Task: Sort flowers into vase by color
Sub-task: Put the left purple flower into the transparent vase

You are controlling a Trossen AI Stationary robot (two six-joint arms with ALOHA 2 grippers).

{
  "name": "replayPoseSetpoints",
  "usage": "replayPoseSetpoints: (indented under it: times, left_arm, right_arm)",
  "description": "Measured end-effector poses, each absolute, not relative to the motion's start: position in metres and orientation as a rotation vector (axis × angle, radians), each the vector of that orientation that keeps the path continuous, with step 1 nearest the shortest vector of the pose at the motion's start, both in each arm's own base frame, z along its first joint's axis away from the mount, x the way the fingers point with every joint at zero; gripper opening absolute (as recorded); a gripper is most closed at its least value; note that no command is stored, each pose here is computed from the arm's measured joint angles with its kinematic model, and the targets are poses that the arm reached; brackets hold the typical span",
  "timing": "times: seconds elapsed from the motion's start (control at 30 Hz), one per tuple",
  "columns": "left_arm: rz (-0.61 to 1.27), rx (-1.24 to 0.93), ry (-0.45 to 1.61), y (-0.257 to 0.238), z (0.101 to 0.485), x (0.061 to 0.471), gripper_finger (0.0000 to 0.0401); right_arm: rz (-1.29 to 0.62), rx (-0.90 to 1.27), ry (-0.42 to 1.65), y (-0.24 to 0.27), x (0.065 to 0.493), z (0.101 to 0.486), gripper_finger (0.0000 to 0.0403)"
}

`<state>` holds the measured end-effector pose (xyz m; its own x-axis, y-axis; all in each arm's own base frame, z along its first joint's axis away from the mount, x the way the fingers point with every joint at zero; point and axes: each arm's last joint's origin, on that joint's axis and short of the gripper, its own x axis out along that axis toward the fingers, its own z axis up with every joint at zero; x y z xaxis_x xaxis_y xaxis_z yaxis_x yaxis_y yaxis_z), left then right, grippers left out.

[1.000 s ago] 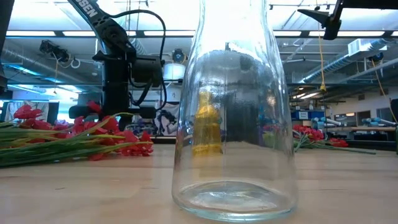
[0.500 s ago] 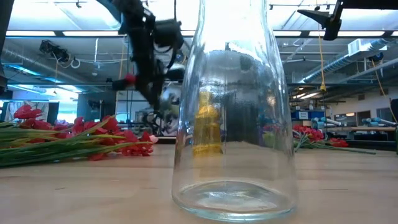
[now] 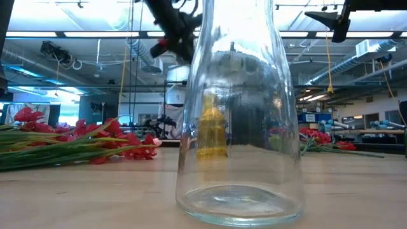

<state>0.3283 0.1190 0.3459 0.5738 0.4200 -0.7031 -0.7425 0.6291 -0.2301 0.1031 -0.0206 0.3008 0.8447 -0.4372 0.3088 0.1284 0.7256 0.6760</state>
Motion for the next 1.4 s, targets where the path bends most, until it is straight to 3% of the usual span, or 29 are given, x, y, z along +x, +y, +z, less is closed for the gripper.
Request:
replayPoseSetpoints:
  times: [0.13, 0.37, 0.6, 0.83, 1.13, 1.4]
  left_arm:
    - [0.608, -0.503, 0.622, 0.111, 0.367, 0.332, 0.0016]
    - [0.398, -0.423, 0.573, 0.094, 0.399, 0.336, 0.0016]
    - [0.223, -0.373, 0.507, 0.078, 0.43, 0.332, 0.0016]
    - [0.054, -0.315, 0.418, 0.058, 0.46, 0.307, 0.0016]
    - [-0.259, -0.181, 0.032, 0.018, 0.511, 0.294, 0.0015]
    - [-0.359, -0.142, 0.091, -0.005, 0.501, 0.291, 0.0015]
  right_arm:
    - [-0.372, 0.694, -0.491, -0.022, 0.102, 0.301, 0.0352]
    - [-0.506, 0.506, -0.405, -0.024, 0.102, 0.295, 0.0352]
    - [-0.639, 0.507, -0.073, -0.024, 0.095, 0.28, 0.0352]
    - [-0.69, 0.478, 0.077, -0.023, 0.08, 0.29, 0.0352]
    - [-0.714, 0.592, 0.051, -0.023, 0.078, 0.291, 0.0352]
    - [-0.722, 0.705, 0.005, -0.023, 0.078, 0.291, 0.0352]
